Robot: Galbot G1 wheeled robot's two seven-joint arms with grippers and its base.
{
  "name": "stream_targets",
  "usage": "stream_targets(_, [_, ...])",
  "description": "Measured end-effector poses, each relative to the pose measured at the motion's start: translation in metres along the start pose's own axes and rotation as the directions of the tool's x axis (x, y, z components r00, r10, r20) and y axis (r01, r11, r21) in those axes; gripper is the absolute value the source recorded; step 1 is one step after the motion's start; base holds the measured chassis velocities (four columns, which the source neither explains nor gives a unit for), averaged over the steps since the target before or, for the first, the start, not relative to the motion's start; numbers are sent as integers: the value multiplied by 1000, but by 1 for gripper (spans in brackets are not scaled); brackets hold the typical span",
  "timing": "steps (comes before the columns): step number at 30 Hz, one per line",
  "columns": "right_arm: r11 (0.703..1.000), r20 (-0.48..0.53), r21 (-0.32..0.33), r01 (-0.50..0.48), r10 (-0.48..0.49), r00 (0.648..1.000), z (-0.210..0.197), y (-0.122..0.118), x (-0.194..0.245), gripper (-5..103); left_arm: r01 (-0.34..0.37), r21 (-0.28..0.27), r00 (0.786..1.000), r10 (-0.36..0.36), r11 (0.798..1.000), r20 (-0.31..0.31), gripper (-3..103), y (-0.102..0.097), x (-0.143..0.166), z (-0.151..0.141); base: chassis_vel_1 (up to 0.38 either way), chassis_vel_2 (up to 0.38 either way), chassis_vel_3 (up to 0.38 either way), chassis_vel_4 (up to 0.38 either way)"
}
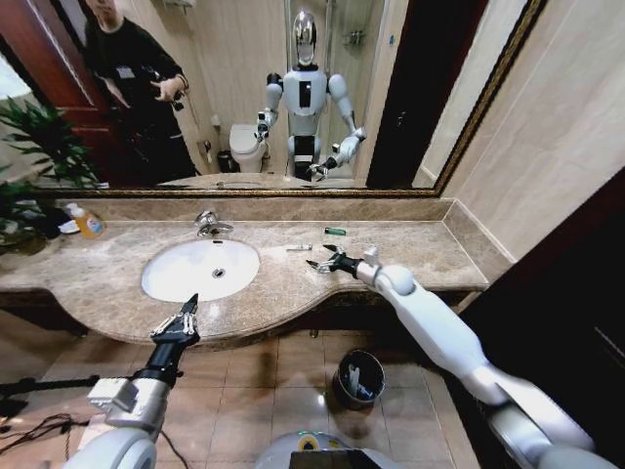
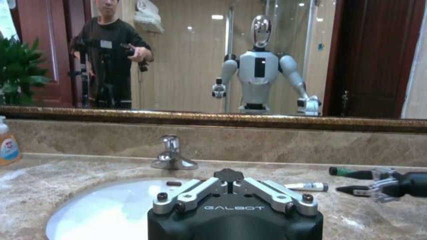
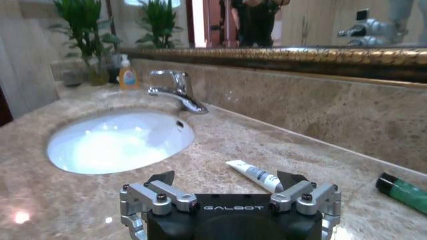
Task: Pick up the trash from the sink and place it in the trash bin.
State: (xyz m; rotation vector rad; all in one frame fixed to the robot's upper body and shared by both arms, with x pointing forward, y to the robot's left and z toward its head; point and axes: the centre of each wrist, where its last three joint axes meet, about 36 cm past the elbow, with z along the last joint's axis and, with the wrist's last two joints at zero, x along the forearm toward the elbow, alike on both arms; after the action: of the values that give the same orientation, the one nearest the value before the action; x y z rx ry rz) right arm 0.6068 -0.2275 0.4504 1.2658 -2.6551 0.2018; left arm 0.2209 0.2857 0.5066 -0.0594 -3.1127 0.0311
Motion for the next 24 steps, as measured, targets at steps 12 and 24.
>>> stream_targets(12, [996,-54,26,-87,88,995,-23,-13,-35,100,0,0,1000,0,1000,0,0,0,0,0,0,0,0,0])
stream_targets(24, [995,-89,27,-100,102,991,-33,-14,-63,93,0,0,1000,0,1000,0,0,0,0,0,0,0,0,0])
